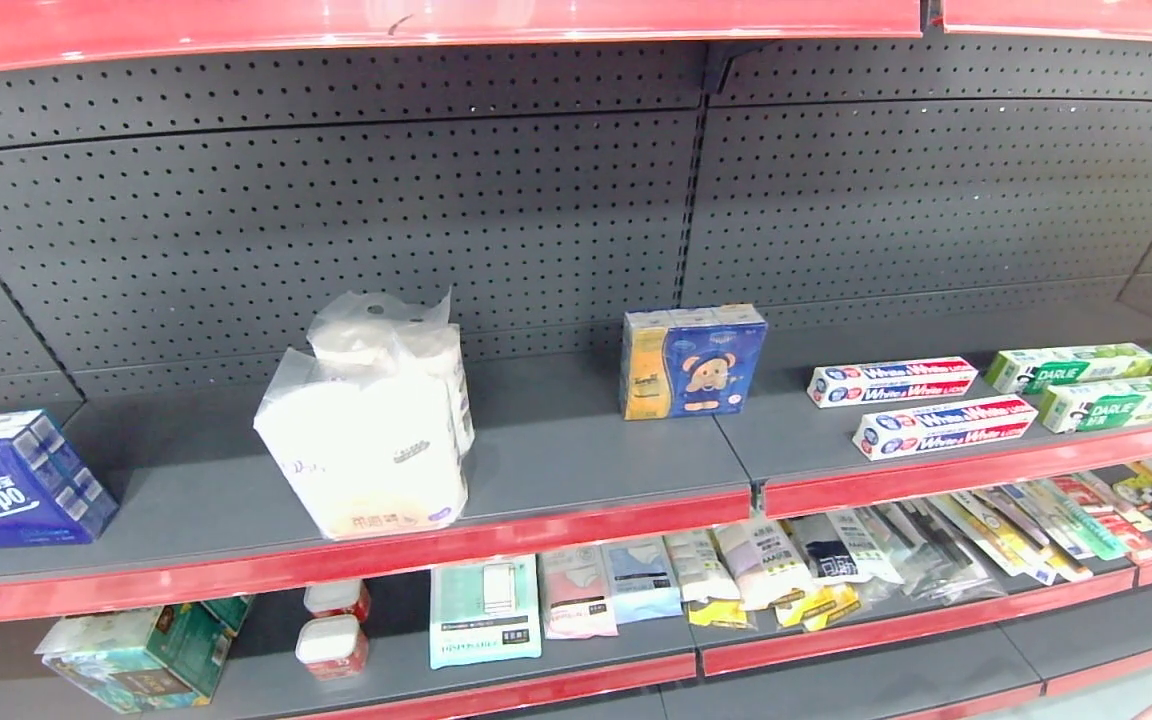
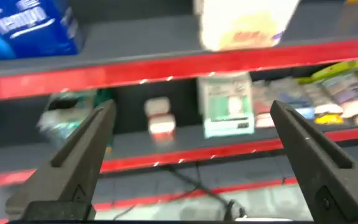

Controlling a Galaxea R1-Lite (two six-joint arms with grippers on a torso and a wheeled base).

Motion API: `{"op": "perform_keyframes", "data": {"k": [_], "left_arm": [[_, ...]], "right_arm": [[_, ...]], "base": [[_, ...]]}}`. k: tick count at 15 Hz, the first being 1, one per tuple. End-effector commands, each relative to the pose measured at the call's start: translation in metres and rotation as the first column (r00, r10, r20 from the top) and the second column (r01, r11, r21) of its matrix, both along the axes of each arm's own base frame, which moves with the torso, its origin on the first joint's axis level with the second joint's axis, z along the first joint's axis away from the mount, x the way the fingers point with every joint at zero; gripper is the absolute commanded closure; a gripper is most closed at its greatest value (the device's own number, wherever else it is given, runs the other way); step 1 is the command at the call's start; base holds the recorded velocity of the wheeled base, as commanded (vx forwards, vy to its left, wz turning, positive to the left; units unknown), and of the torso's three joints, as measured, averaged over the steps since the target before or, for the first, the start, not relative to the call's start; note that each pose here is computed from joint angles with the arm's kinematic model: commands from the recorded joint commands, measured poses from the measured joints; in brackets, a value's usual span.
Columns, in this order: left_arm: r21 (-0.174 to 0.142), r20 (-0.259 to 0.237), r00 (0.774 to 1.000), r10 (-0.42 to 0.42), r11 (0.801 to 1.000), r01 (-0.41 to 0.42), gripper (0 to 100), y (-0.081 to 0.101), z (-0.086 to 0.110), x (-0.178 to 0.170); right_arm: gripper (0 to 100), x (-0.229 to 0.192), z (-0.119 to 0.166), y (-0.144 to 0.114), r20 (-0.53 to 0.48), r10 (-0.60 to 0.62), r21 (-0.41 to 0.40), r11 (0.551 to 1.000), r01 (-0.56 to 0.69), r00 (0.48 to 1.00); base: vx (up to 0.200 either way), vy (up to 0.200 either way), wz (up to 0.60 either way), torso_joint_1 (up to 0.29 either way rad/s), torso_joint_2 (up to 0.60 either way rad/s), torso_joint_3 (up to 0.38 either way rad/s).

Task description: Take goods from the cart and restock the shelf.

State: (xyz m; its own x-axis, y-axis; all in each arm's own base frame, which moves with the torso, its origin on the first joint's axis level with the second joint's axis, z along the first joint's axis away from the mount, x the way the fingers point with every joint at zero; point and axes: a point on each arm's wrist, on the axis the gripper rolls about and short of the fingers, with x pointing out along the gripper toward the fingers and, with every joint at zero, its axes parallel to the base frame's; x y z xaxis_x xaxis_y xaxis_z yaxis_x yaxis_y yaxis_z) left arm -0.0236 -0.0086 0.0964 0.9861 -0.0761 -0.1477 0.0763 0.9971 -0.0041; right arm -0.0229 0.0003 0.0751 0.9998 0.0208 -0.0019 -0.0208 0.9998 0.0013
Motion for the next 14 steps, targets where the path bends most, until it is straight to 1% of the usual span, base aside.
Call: {"op": "perform_keyframes", "data": {"k": [1, 2, 4, 7, 14], "left_arm": [[-0.002, 0.005, 0.999, -0.055, 0.999, 0.055, 0, -0.0010, -0.0084, 0.0013], [0.004, 0.007, 0.999, -0.054, 0.999, 0.054, 0, -0.0010, -0.0082, 0.0013], [0.029, 0.008, 0.999, -0.036, 0.999, 0.036, 0, -0.0005, -0.0083, 0.0014], [0.029, 0.008, 0.999, -0.034, 0.999, 0.034, 0, -0.0005, -0.0083, 0.0014], [0.027, 0.006, 0.999, -0.031, 0.999, 0.031, 0, -0.0004, -0.0087, 0.0015]], "right_arm": [[0, 0.0001, 0.0000, 0.0000, -0.001, 0.001, -0.001, 1.000, -0.001, 1.000], [0, 0.0002, 0.0001, 0.0000, -0.003, 0.001, -0.001, 1.000, -0.001, 1.000], [0, 0.0001, 0.0000, 0.0000, -0.001, 0.002, 0.002, 1.000, -0.002, 1.000], [0, 0.0001, 0.0000, 0.0000, -0.001, 0.001, 0.003, 1.000, -0.001, 1.000], [0, 0.0001, 0.0000, 0.0000, -0.001, 0.001, -0.001, 1.000, -0.001, 1.000]], "base": [[0.000, 0.000, 0.00, 0.000, 0.00, 0.000], [0.000, 0.000, 0.60, 0.002, 0.00, 0.007], [0.000, 0.000, 0.60, 0.000, 0.01, 0.000], [0.000, 0.000, 0.60, 0.004, 0.00, -0.001], [0.000, 0.000, 0.00, 0.000, 0.00, 0.000]]}}
